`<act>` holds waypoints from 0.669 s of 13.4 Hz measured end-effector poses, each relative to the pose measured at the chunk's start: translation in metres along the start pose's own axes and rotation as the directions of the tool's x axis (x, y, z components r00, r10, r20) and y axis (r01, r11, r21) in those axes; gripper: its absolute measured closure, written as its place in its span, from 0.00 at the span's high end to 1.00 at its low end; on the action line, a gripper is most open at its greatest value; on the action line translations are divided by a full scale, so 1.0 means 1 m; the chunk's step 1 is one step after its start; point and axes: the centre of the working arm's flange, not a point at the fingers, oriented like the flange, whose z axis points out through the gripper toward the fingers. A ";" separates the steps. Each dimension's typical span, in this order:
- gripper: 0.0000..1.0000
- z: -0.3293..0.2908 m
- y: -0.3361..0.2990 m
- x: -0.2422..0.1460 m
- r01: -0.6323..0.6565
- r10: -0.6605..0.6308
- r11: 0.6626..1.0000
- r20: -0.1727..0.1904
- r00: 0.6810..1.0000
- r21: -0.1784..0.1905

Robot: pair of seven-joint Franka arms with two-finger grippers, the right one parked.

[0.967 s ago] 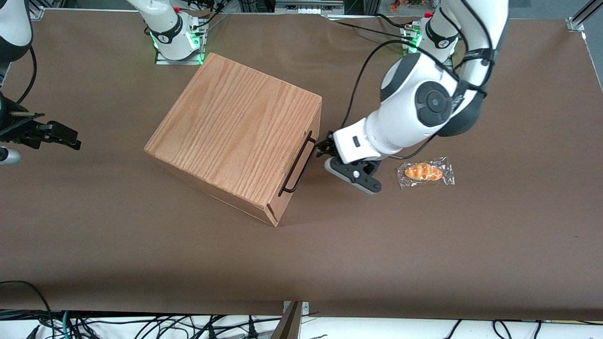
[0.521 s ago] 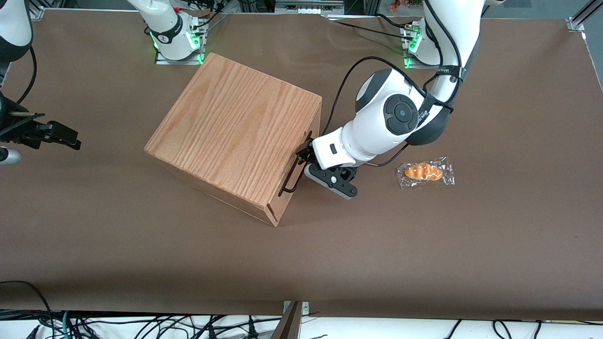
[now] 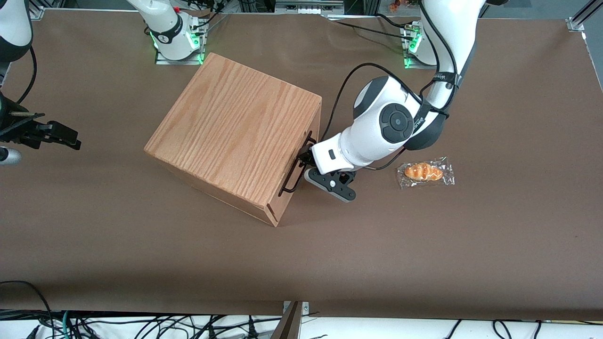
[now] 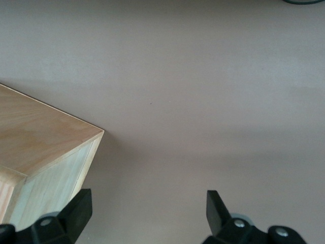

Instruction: Open top drawer with left arm

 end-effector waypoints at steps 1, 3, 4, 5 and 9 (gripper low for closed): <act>1.00 0.003 -0.001 0.000 0.000 0.000 1.000 0.004 1.000 0.000; 1.00 0.008 -0.002 0.000 0.002 -0.002 1.000 0.010 1.000 0.001; 1.00 0.010 -0.003 0.000 0.002 -0.002 1.000 0.013 1.000 0.002; 1.00 0.012 -0.004 -0.001 0.003 -0.003 1.000 0.016 1.000 0.002; 1.00 0.017 -0.007 -0.001 -0.033 0.032 0.998 0.023 0.999 0.055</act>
